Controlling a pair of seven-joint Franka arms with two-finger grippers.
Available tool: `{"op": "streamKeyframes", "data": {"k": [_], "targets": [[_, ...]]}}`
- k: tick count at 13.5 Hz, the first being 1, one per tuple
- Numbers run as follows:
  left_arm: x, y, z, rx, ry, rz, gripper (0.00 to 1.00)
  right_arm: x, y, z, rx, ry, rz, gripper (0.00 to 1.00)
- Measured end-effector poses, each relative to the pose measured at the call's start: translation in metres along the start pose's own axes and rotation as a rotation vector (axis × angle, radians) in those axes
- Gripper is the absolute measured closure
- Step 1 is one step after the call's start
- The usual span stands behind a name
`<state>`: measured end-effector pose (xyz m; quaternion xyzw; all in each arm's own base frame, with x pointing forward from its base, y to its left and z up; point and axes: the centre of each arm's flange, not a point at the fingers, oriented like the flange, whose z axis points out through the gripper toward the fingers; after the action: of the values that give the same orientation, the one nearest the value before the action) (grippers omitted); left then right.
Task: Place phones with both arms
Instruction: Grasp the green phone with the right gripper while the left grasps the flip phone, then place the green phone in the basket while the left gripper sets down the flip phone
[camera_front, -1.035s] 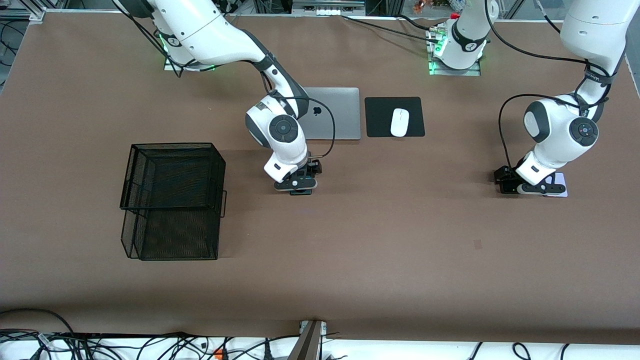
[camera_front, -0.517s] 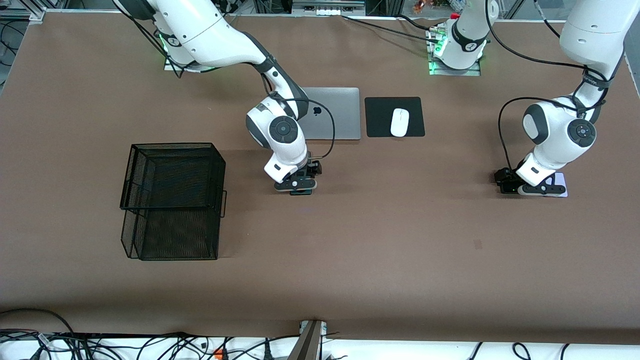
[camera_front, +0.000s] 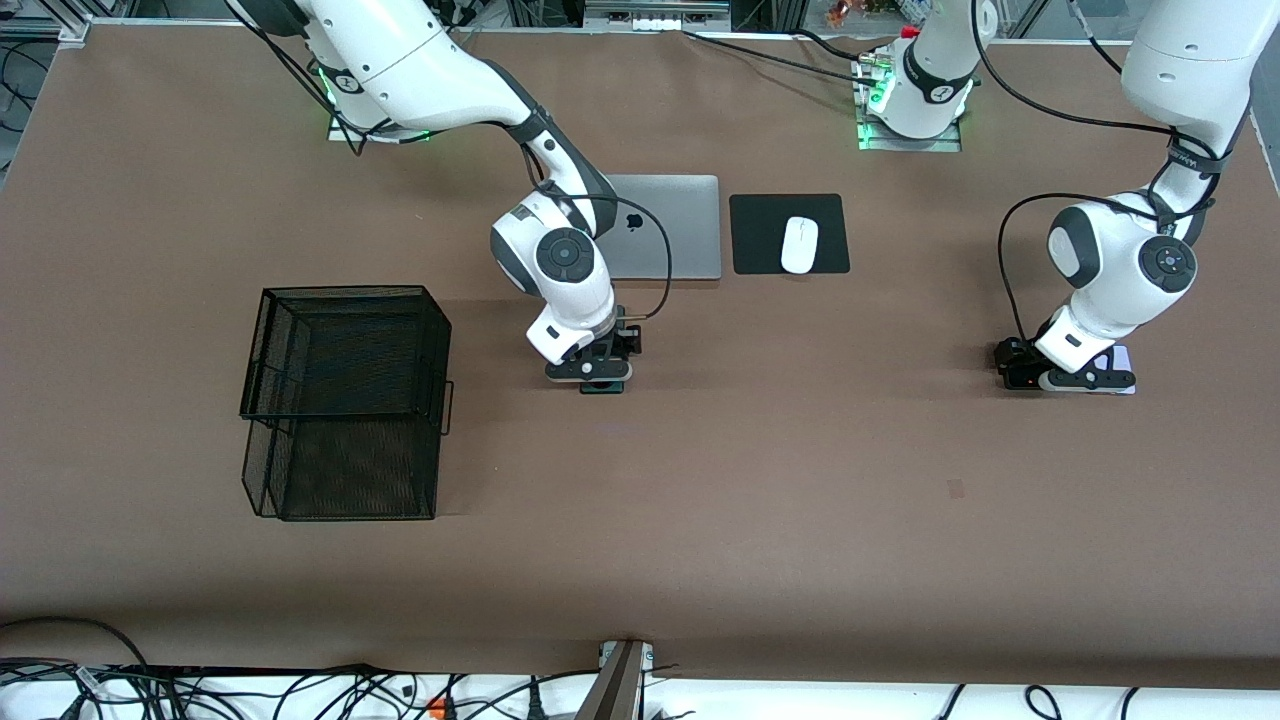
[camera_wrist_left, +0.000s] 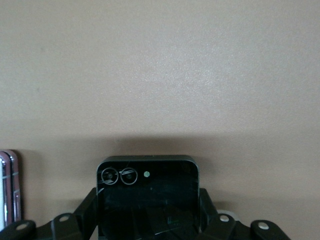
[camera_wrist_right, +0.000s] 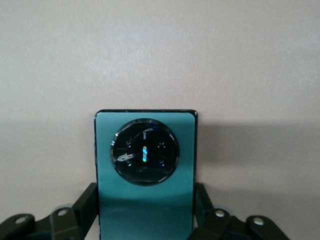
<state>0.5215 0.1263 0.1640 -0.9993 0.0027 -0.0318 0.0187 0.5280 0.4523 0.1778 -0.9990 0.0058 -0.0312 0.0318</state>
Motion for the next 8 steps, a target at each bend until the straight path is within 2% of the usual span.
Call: {"op": "streamKeyframes", "data": {"k": [3,5,8], "targets": [[0.017,0.008,-0.004,-0.019,-0.035,0.012,0.19,0.024,0.008,-0.035,0.004,0.05,0.037,0.2],[0.039,0.015,-0.018,-0.035,-0.057,0.016,0.19,0.044,0.019,-0.071,-0.027,0.061,0.063,0.2],[0.073,0.046,-0.042,-0.057,-0.047,-0.01,0.19,0.076,0.042,-0.134,-0.085,0.056,0.089,0.2]]}}
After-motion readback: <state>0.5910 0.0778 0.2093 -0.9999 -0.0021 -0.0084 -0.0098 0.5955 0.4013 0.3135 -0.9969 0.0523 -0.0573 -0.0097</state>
